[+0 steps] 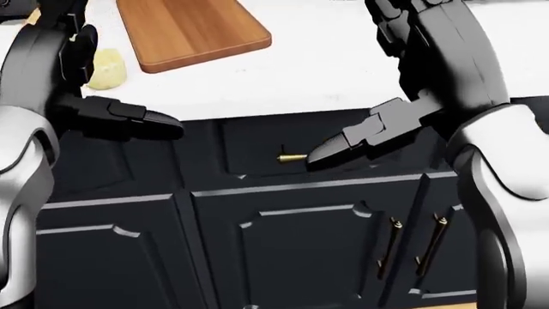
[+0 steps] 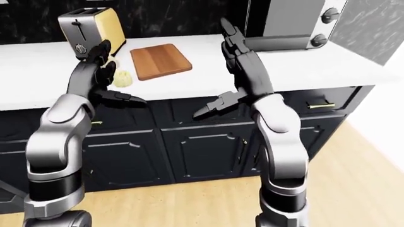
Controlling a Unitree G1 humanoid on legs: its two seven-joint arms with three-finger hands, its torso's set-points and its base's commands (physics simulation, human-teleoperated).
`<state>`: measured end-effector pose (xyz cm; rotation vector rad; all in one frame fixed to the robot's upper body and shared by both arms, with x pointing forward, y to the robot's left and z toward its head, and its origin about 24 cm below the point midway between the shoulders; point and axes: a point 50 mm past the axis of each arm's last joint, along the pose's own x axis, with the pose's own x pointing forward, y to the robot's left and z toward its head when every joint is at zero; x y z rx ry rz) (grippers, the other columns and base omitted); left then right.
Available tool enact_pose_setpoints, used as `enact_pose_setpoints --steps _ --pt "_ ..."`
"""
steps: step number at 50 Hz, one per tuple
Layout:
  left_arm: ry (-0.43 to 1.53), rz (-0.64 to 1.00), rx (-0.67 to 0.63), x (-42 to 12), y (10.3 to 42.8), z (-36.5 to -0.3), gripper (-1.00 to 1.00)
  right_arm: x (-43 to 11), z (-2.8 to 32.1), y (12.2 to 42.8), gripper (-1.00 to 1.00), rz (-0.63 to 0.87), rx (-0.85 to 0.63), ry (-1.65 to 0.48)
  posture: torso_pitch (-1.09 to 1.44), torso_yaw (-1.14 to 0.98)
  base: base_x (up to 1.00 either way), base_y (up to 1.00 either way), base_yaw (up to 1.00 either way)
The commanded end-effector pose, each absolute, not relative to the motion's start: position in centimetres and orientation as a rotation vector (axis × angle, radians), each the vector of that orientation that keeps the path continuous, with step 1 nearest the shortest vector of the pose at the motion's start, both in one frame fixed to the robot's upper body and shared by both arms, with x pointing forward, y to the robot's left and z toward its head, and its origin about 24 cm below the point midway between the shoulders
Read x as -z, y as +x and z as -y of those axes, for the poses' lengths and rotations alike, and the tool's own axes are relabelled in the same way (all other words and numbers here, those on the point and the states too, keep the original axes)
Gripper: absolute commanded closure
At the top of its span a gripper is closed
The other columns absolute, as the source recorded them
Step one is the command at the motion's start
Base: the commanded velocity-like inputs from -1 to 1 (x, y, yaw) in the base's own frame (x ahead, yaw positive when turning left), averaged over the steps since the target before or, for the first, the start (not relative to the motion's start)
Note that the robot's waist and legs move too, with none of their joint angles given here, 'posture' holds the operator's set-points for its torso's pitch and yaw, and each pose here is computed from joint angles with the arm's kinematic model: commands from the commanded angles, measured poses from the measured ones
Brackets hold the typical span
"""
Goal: Place the bread and cheese on the cutting board.
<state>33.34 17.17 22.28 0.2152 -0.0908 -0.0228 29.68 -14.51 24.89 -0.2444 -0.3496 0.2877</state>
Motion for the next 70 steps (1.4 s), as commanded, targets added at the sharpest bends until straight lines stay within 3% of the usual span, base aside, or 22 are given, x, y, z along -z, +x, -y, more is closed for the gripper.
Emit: enact_pose_setpoints --steps 1,70 --pt "0.221 0.160 0.020 -23.72 33.13 -17.03 -1.00 -26.19 14.55 29.24 -1.00 0.415 -0.281 -0.262 0.00 0.00 0.32 0.05 0.00" --pt "0.221 0.155 0.031 -23.22 33.13 -16.56 -1.00 -26.17 14.46 28.44 -1.00 0.438 -0.299 -0.267 0.00 0.00 0.08 0.35 0.00"
